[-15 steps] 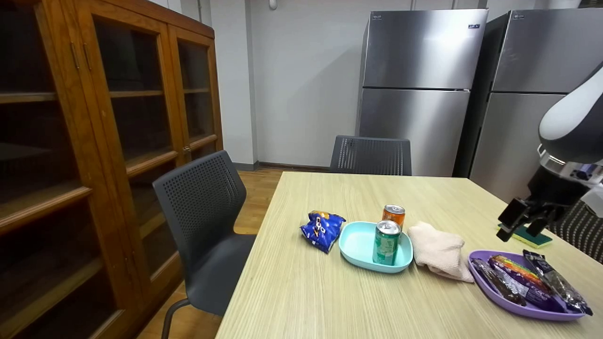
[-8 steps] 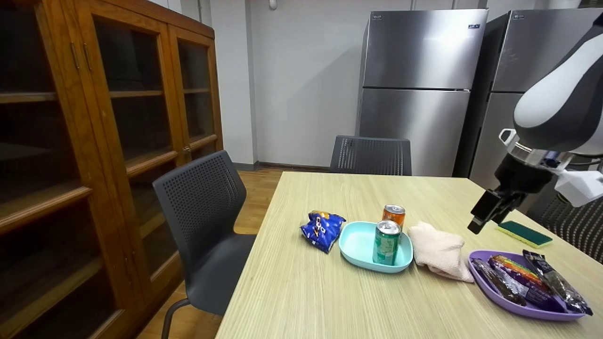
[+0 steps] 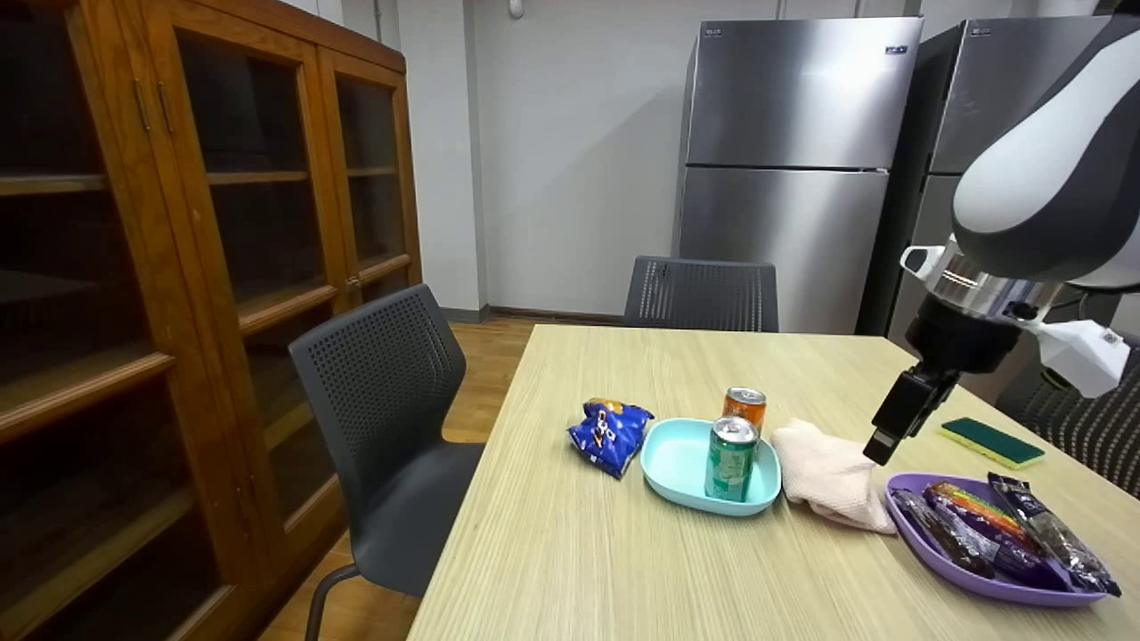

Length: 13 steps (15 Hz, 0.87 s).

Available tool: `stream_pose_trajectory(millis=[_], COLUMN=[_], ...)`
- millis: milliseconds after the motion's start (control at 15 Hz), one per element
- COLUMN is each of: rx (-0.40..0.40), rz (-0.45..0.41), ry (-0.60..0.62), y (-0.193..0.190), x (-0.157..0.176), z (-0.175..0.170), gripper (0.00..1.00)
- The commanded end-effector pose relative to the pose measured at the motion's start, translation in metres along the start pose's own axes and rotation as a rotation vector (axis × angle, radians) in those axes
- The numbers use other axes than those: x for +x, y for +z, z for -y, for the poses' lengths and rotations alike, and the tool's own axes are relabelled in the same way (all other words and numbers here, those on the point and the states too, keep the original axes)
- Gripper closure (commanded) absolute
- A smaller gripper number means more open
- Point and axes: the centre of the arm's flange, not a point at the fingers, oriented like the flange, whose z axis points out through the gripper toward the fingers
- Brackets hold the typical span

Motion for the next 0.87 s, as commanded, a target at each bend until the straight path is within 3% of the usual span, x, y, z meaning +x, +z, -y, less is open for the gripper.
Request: stream_pose_trajectory(millis=[0,400,467,800], rx=[-0.009,-0.02,0.017,-0.002], rz=[0.049,0.07,0.038,0.042], ry=[-0.019,0.027,0.005,0.01], y=[-0.031,-0.036,-0.002,-0.008], x=[-0.011,-0.004,0.007,0.014], z=[0.034,0.082,0.058,0.061], gripper=[0.0,0.0,0.0,0.0])
